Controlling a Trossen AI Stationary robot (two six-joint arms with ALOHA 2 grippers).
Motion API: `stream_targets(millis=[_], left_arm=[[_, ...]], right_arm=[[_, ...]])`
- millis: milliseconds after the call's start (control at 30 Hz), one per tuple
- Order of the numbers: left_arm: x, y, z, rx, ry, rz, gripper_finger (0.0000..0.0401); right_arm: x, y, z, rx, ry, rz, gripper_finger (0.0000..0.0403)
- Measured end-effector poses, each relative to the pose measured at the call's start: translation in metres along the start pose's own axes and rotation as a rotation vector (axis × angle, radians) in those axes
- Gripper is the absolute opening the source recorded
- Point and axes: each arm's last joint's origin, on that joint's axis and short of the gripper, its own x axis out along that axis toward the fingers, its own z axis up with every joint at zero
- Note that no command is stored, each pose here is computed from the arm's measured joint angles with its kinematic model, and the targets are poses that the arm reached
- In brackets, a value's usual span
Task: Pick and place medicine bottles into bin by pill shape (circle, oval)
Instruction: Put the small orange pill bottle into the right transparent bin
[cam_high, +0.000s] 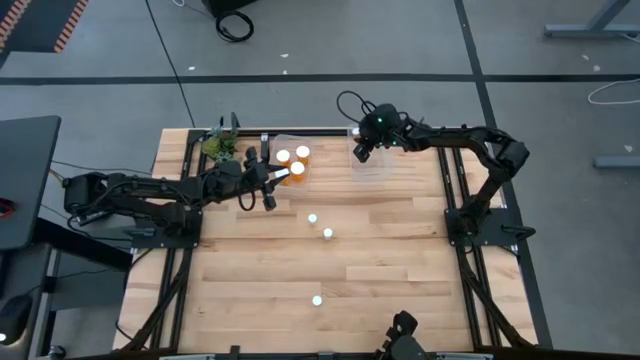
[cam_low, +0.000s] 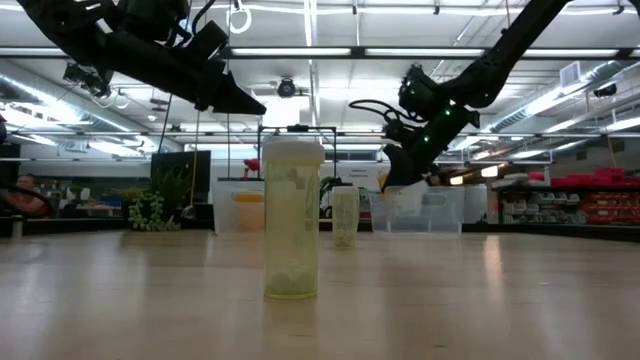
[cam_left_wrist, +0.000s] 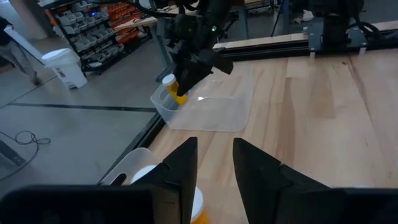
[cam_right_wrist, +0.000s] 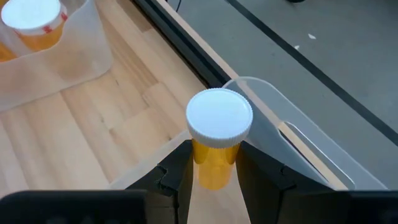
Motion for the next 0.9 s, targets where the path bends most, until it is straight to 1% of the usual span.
stream_targets(millis=[233,333,533,700,900], left_arm=[[0.000,0.000,0.000,0.007,0.000,0.000,0.0111],[0.000,0.000,0.000,0.006,0.000,0.000,0.0110],[0.000,0.000,0.000,0.005,0.000,0.000,0.0114],[0.000,0.000,0.000,0.005,0.000,0.000,0.0110],[0.000,0.000,0.000,0.005,0.005,-0.001,0.0114]], right_arm=[[0.003,0.010,-0.009,0.012,-0.023,0.016,0.0123],[0.003,0.013,-0.014,0.014,-0.021,-0.011,0.0123],[0.003,0.017,-0.013,0.074,-0.025,-0.024,0.0123],[0.003,0.025,-0.013,0.066,-0.026,-0.080,0.0123],[0.008,0.030,-0.015,0.108,-0.041,-0.102,0.0123]])
